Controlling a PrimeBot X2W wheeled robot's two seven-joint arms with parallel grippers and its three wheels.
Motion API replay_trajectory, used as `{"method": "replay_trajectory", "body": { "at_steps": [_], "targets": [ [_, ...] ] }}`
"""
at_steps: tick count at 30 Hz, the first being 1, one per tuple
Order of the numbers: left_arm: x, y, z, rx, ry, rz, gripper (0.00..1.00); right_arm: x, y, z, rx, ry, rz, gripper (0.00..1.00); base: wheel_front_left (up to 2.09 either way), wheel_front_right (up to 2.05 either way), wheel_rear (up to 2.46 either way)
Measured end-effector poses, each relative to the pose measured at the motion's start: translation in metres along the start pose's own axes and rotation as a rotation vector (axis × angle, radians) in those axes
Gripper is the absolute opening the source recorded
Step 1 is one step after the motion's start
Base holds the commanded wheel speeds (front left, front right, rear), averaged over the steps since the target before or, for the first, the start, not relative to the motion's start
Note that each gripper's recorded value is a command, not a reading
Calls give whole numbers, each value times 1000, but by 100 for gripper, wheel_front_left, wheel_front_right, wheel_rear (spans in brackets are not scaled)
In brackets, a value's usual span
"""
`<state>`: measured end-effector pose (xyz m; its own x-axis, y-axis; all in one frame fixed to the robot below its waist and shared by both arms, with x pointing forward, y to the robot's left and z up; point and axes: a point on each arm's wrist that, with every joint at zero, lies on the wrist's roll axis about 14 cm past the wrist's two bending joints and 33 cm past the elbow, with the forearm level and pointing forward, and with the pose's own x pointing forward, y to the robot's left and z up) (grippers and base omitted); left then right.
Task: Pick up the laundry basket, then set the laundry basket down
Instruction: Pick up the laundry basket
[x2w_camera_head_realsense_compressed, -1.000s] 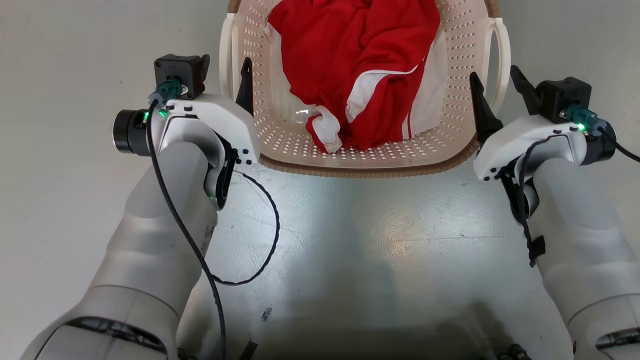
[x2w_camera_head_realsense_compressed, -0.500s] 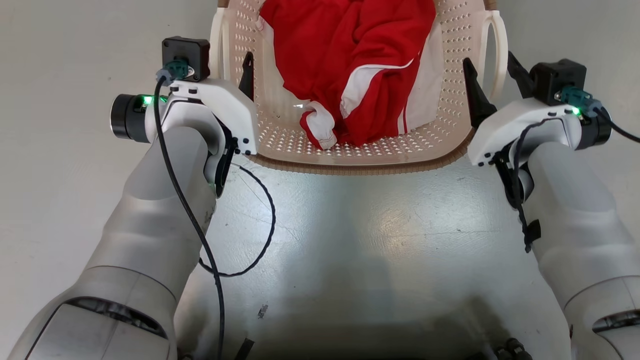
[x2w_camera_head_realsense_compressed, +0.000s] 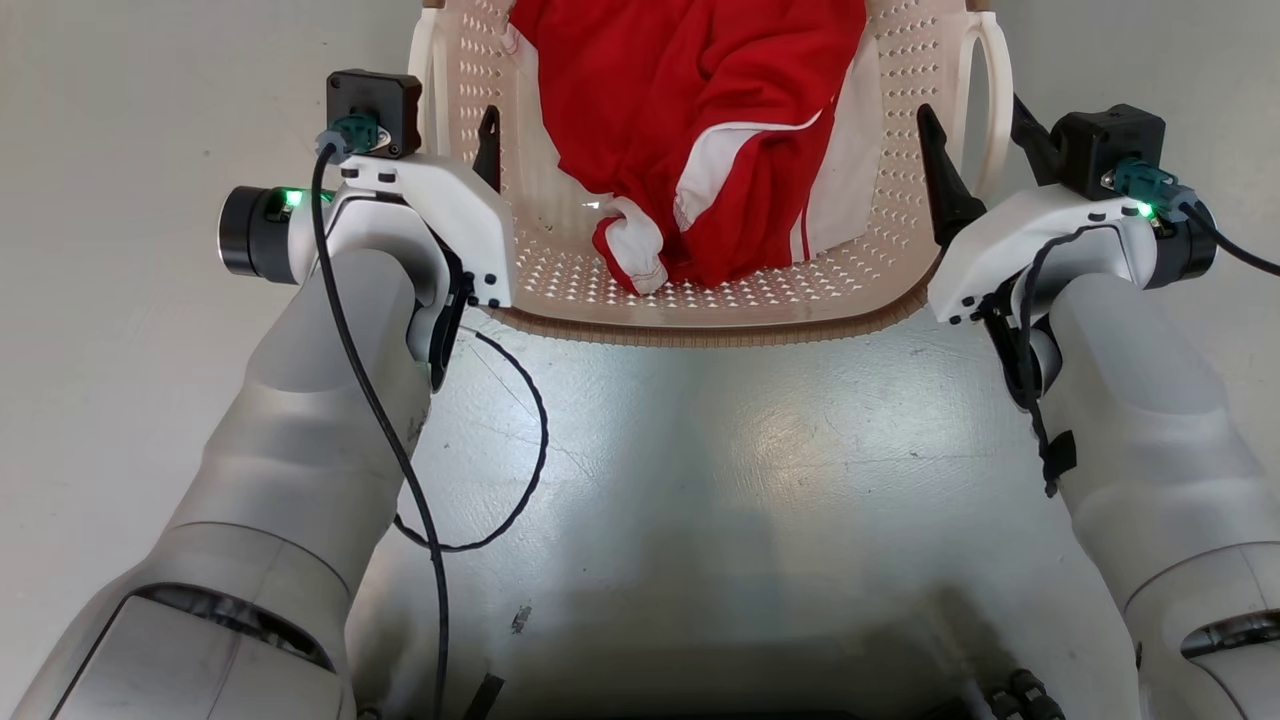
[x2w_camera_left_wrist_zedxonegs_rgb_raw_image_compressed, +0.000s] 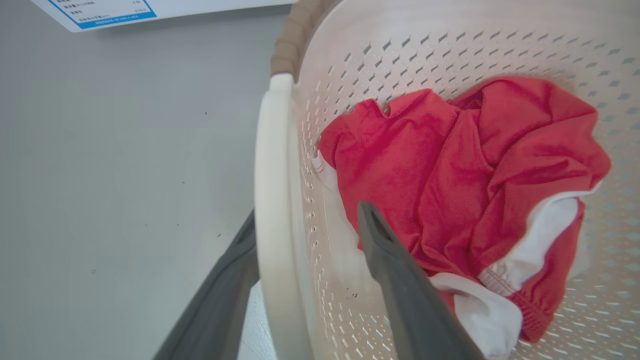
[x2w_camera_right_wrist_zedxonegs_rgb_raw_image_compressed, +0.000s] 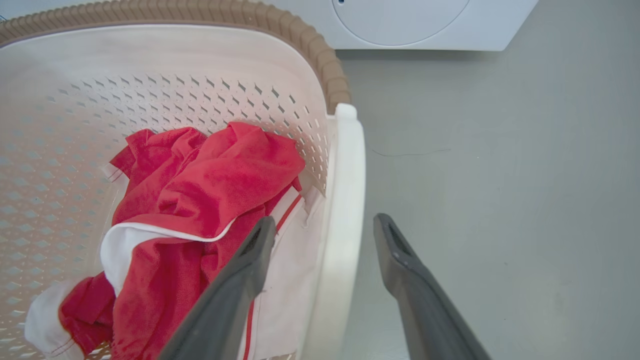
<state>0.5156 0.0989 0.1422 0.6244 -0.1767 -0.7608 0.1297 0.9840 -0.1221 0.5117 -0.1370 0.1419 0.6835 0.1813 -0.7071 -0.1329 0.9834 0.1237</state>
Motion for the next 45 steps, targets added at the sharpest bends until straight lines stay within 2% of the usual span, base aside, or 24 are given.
{"method": "replay_trajectory", "body": {
  "at_steps": [1,2,3,19,36,45],
  "targets": [
    [0,0,-1,0,3,-1,82,0,0,0,0,1,0,100,0,0,0],
    [0,0,-2,-4,6,0,47,0,0,-1,-3,2,1,64,0,0,0],
    [1,-1,-3,-9,8,-1,0,0,1,-1,-6,1,4,0,0,0,0],
    [-17,-4,0,-12,54,-6,0,-18,11,-10,-53,74,36,0,0,0,0],
    [-71,-13,12,-27,75,0,0,-64,26,43,-91,77,66,0,0,0,0],
    [-119,-25,38,-7,41,-23,0,-118,32,59,-105,68,60,0,0,0,0]
  ]
}}
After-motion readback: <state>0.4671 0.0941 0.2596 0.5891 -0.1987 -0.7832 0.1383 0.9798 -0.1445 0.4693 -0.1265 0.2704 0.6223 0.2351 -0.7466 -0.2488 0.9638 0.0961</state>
